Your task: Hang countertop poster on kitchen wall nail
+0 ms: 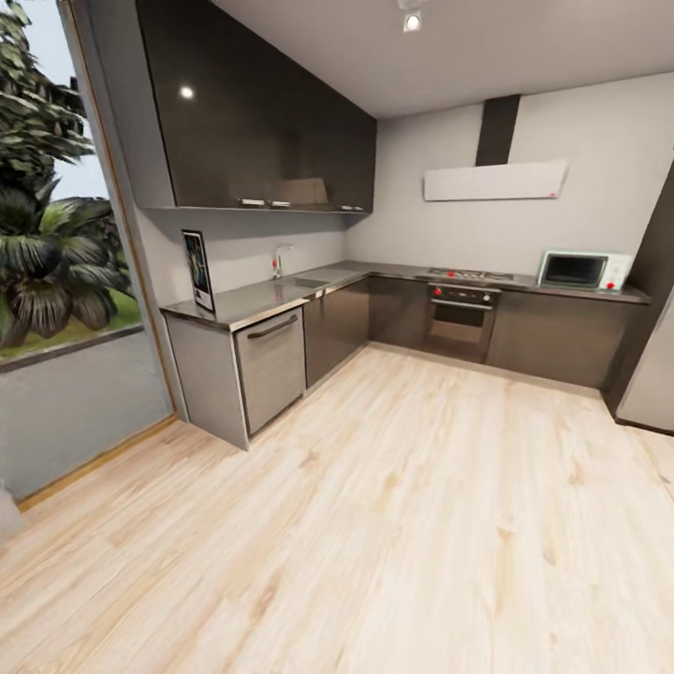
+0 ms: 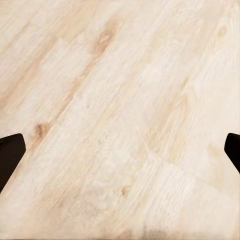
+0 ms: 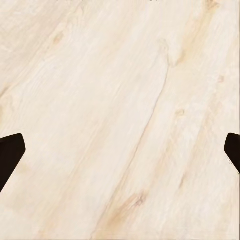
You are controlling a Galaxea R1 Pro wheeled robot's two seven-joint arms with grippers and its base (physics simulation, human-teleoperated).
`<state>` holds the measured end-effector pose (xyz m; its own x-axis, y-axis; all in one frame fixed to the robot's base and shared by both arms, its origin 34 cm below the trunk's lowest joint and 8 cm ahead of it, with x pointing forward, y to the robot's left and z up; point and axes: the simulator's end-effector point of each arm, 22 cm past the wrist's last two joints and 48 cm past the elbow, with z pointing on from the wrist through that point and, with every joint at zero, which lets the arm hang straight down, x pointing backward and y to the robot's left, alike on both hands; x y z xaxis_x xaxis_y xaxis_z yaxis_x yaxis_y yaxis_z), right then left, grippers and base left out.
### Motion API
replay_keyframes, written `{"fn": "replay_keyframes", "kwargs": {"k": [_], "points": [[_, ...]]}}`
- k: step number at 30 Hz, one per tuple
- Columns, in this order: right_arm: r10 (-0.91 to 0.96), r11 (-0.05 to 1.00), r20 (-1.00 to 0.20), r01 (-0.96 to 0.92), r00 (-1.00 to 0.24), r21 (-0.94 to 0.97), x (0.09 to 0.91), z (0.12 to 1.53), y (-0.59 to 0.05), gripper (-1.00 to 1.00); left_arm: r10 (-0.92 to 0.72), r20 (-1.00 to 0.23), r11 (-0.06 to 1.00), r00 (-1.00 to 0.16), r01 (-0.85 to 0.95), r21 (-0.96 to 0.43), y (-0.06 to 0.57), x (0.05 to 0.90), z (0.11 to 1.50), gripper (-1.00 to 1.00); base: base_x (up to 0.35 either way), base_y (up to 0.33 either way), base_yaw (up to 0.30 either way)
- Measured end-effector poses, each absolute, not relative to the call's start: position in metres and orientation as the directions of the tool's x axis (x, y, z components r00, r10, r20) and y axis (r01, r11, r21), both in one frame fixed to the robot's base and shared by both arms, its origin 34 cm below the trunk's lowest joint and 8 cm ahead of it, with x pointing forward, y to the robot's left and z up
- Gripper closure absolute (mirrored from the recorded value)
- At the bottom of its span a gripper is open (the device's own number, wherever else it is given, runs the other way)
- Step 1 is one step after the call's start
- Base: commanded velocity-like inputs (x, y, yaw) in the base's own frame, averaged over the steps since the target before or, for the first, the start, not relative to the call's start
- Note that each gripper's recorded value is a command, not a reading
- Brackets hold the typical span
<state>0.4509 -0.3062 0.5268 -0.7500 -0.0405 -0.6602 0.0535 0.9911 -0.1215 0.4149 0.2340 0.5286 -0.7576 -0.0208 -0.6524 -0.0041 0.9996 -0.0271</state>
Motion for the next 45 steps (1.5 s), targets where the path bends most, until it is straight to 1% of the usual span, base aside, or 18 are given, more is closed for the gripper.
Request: {"fn": "replay_keyframes", "kwargs": {"k": [12, 25, 36, 45], "points": [[-0.042, 0.989, -0.642, 0.058, -0.766, -0.135, 0.441, 0.521, -0.31, -1.0, -0.022, -0.652, 1.0, -0.757, -0.006, -0.026, 0.235, 0.415, 0.529, -1.0, 0.206, -0.21, 0.051], [-0.042, 0.989, -0.641, 0.058, -0.767, -0.134, 0.44, 0.52, -0.31, -1.0, -0.023, -0.652, 1.0, -0.758, -0.007, -0.026, 0.235, 0.415, 0.529, -1.0, 0.258, -0.233, 0.265], [-0.042, 0.989, -0.639, 0.057, -0.768, -0.135, 0.44, 0.52, -0.31, -1.0, -0.023, -0.652, 1.0, -0.758, -0.008, -0.027, 0.235, 0.415, 0.528, -1.0, 0.035, -0.019, 0.27], [-0.058, 0.989, -0.591, 0.035, -0.804, -0.145, 0.416, 0.506, -0.312, -1.0, -0.022, -0.652, 1.0, -0.758, -0.008, -0.025, 0.236, 0.415, 0.529, -1.0, 0.256, 0.0, 0.044]]}}
